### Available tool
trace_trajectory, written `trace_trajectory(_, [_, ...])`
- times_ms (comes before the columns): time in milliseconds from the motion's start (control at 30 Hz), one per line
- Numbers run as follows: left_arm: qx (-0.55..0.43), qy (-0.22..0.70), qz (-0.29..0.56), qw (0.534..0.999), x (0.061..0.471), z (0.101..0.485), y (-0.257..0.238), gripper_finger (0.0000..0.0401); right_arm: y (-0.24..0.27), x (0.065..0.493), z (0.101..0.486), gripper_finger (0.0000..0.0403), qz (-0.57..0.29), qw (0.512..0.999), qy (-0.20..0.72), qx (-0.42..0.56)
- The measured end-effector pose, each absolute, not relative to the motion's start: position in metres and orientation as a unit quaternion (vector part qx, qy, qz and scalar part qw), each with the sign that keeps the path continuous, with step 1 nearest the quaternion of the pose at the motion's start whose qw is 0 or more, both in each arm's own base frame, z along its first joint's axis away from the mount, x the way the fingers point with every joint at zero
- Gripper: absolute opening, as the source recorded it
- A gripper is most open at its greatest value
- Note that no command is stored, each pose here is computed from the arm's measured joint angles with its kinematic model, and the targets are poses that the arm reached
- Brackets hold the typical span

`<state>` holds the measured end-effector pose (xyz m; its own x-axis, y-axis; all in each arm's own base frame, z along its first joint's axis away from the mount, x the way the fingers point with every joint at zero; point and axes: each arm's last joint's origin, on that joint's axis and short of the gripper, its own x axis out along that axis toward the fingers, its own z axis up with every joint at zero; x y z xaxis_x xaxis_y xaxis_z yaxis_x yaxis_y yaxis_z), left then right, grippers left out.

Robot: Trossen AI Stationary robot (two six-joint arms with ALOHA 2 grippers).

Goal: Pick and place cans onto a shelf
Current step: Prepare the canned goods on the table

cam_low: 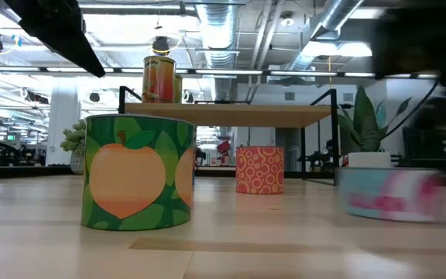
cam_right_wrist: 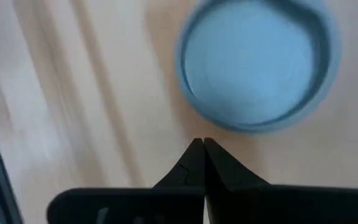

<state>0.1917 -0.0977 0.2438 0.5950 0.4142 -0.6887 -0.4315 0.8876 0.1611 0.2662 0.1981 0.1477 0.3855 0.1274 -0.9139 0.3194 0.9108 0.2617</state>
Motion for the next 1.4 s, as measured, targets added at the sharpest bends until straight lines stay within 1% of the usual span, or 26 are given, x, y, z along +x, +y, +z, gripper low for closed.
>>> trace_trajectory(67, [-0.013, 0.382, 0.237, 0.893, 0.192, 0.244, -0.098, 0.0000, 0.192, 0.269, 0.156, 0.0010, -0.067, 0.821, 0.532, 0.196])
trace_trajectory(133, [-0.016, 0.384, 0.234, 0.893, 0.192, 0.244, -0.098, 0.0000, 0.193, 0.267, 0.164, 0.0009, -0.055, 0.829, 0.519, 0.199])
trace_trajectory(300, [-0.015, 0.386, 0.232, 0.893, 0.192, 0.244, -0.098, 0.0000, 0.206, 0.258, 0.172, 0.0008, -0.017, 0.831, 0.519, 0.200])
trace_trajectory(433, [-0.010, 0.388, 0.229, 0.893, 0.192, 0.244, -0.098, 0.0000, 0.197, 0.270, 0.170, 0.0007, -0.016, 0.845, 0.502, 0.184])
trace_trajectory(633, [-0.010, 0.388, 0.229, 0.893, 0.192, 0.244, -0.098, 0.0000, 0.176, 0.298, 0.151, 0.0006, 0.014, 0.846, 0.507, 0.165])
trace_trajectory(700, [-0.010, 0.388, 0.229, 0.892, 0.192, 0.244, -0.098, 0.0000, 0.167, 0.302, 0.145, 0.0007, 0.001, 0.842, 0.515, 0.161])
trace_trajectory(800, [-0.009, 0.386, 0.231, 0.893, 0.192, 0.244, -0.098, 0.0000, 0.156, 0.307, 0.140, 0.0006, -0.044, 0.848, 0.508, 0.146])
trace_trajectory(900, [-0.009, 0.386, 0.231, 0.893, 0.192, 0.244, -0.098, 0.0000, 0.150, 0.310, 0.148, 0.0006, -0.091, 0.873, 0.461, 0.129])
trace_trajectory(1100, [-0.008, 0.382, 0.235, 0.894, 0.192, 0.244, -0.098, 0.0000, 0.153, 0.308, 0.161, 0.0010, -0.121, 0.893, 0.417, 0.122])
trace_trajectory(1167, [-0.011, 0.381, 0.235, 0.894, 0.192, 0.244, -0.098, 0.0000, 0.157, 0.306, 0.163, 0.0010, -0.096, 0.891, 0.425, 0.129])
trace_trajectory(1267, [-0.026, 0.392, 0.220, 0.893, 0.193, 0.244, -0.099, 0.0000, 0.169, 0.301, 0.162, 0.0009, -0.026, 0.874, 0.460, 0.155])
trace_trajectory(1333, [-0.051, 0.406, 0.189, 0.893, 0.195, 0.243, -0.103, 0.0000, 0.177, 0.297, 0.163, 0.0010, 0.004, 0.868, 0.470, 0.161])
trace_trajectory(1400, [-0.070, 0.426, 0.143, 0.891, 0.200, 0.240, -0.110, 0.0000, 0.184, 0.293, 0.163, 0.0012, 0.014, 0.868, 0.472, 0.153])
